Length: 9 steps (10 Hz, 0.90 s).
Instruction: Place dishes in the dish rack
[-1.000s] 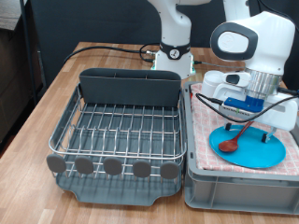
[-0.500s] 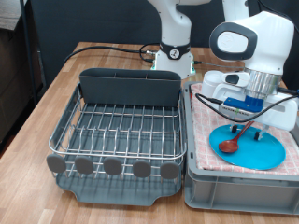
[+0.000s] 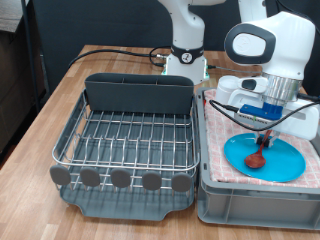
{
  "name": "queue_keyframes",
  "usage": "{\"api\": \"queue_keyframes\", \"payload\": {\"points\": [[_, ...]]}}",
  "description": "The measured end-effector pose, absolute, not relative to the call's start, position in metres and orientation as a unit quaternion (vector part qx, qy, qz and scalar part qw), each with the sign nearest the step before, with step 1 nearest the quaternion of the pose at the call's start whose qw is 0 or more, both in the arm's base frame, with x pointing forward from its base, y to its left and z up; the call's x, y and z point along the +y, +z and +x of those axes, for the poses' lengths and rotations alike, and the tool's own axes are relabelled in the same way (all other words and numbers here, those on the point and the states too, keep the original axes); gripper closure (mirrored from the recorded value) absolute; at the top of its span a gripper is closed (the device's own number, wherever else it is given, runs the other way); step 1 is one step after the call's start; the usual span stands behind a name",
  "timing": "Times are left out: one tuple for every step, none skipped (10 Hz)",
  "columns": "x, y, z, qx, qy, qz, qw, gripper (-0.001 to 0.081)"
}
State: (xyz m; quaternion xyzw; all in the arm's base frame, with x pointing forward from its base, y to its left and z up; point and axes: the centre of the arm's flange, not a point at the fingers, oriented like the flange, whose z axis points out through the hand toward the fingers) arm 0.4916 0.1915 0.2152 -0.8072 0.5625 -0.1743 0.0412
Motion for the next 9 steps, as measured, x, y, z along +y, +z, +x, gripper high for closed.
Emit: {"api": "queue_keyframes", "payload": {"points": [[0.193,0.216,0.492,0.564,-0.173,-0.807,0.042,0.0721],[0.195,0.218,0.492,0.563,-0.173,-0.807,0.045,0.0721],[0.198,0.222,0.493,0.564,-0.172,-0.806,0.048,0.0721],[0.201,0.230,0.494,0.565,-0.172,-0.805,0.053,0.0721],[0.203,0.239,0.495,0.567,-0.175,-0.803,0.055,0.0721],[0.206,0.248,0.495,0.569,-0.175,-0.802,0.053,0.0721],[0.208,0.259,0.495,0.570,-0.173,-0.802,0.049,0.0721],[0.209,0.269,0.495,0.572,-0.170,-0.801,0.044,0.0721],[0.209,0.280,0.494,0.576,-0.167,-0.799,0.039,0.0721]]}}
